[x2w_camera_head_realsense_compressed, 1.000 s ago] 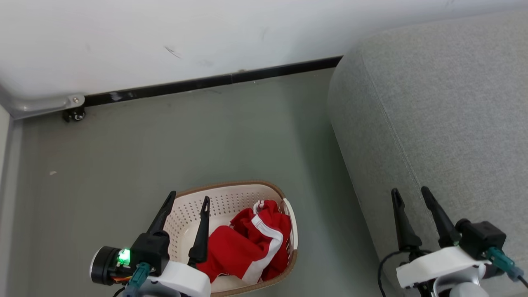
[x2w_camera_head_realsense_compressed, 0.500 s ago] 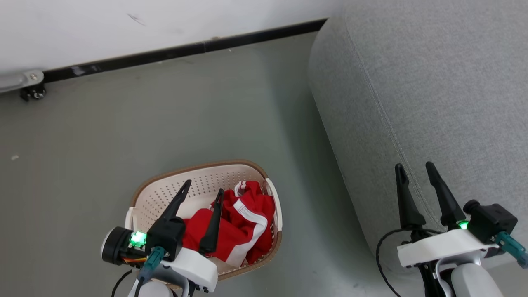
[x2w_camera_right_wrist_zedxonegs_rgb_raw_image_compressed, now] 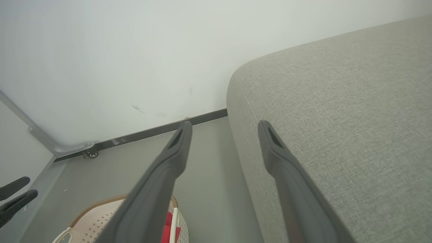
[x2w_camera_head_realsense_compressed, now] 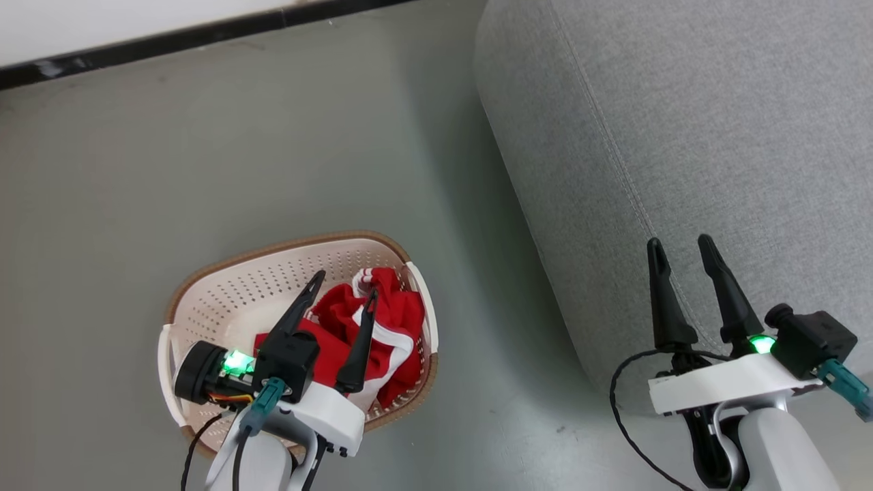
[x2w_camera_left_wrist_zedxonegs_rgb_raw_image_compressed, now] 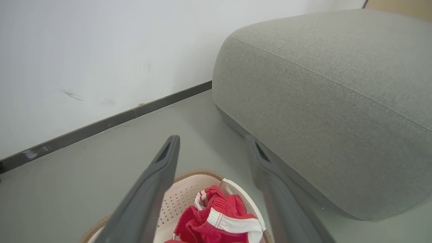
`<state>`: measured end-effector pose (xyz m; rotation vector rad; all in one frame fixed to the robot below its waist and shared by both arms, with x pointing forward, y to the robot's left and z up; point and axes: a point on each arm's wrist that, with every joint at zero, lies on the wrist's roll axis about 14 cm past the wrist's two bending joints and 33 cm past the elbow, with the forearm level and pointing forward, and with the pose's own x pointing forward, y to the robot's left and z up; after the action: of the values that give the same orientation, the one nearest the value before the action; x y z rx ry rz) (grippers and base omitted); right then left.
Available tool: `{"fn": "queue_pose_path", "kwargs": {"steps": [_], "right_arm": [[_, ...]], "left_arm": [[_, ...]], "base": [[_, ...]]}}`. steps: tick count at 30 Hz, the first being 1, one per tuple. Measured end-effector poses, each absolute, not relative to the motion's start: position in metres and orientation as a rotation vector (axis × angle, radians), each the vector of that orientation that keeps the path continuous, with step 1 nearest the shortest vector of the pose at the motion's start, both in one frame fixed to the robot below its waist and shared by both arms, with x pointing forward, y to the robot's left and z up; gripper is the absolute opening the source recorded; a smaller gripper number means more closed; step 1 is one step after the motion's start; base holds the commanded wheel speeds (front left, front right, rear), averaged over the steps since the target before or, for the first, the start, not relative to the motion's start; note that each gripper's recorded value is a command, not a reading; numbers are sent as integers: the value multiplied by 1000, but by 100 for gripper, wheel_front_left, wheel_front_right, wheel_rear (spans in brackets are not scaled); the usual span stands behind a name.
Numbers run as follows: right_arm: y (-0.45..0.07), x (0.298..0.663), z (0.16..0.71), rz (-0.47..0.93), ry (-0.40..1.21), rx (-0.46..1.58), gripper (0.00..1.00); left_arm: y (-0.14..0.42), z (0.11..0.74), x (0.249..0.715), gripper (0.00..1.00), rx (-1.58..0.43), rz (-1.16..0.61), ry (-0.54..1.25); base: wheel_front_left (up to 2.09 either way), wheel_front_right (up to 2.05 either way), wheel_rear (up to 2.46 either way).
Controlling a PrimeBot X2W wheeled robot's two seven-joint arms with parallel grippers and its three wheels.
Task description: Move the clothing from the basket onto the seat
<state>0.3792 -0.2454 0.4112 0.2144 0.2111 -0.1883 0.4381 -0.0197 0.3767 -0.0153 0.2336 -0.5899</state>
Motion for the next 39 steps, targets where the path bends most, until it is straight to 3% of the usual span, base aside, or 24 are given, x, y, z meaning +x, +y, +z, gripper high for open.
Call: {"fn": "queue_pose_path", "kwargs": {"steps": [39], "right_arm": [[-270,382,367,-276,327,207,100]], "left_arm": [[-77,255,410,100,75,-874,526]], "base": [[0,0,0]]}}
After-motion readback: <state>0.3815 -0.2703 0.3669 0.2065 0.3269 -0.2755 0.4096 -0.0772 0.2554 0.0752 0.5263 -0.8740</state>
